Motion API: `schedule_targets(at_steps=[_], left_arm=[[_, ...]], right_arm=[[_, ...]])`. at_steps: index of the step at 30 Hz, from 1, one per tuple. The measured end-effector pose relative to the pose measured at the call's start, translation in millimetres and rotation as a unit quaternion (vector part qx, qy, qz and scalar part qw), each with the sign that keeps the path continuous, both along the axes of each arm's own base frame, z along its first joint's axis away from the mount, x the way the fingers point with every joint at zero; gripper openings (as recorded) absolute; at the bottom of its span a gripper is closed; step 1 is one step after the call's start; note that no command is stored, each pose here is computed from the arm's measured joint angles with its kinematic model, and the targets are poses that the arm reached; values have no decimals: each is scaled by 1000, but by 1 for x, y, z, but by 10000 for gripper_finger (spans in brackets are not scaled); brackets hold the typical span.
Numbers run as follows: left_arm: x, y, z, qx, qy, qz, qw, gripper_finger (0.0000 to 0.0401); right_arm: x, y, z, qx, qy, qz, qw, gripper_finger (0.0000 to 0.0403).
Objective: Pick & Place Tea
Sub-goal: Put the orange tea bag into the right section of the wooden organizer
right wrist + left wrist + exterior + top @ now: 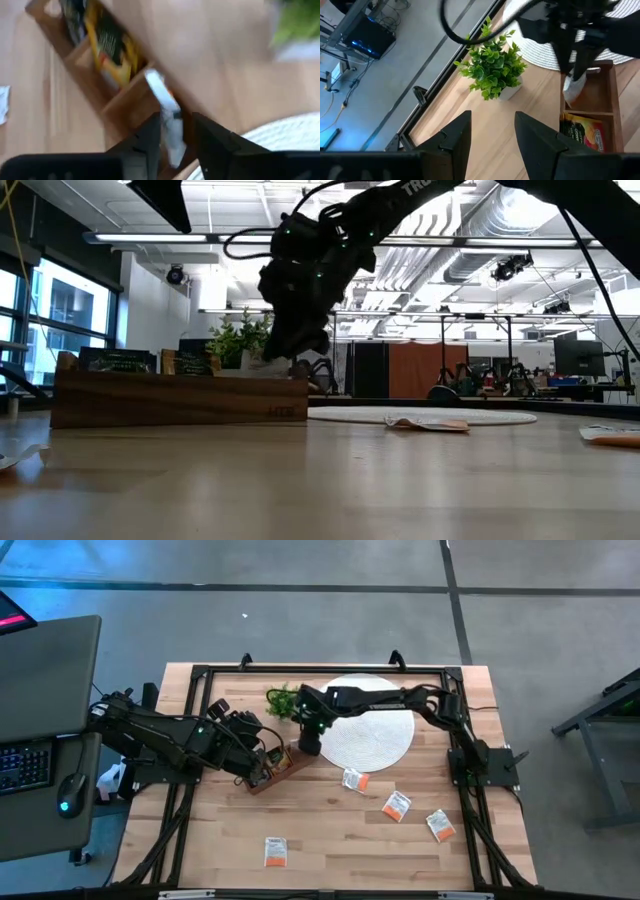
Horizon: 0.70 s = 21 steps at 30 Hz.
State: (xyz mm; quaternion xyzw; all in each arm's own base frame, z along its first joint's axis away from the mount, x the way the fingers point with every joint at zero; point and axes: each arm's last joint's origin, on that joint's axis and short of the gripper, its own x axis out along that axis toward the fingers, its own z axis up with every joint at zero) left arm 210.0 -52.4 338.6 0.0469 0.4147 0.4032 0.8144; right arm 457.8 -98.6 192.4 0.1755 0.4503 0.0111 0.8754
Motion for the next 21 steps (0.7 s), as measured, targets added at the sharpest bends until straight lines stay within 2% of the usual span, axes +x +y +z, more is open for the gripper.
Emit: schedule_targets(at_steps=[6,10,14,17,21], left_arm=[[0,0,0,0,0,0,1000,147],[0,0,0,0,0,0,1000,147],[0,0,0,-1,0,0,1000,147],[0,0,0,-3,0,1,1000,147],[0,0,0,-4,0,1,1000,147]], right_arm=[[7,-2,15,-49,-38,32,998,145],[5,5,36,-60,-24,70,995,150],[-8,29,67,-82,38,105,990,140],[-21,59,78,-100,117,121,981,133],[-43,100,84,-99,225,123,961,132]])
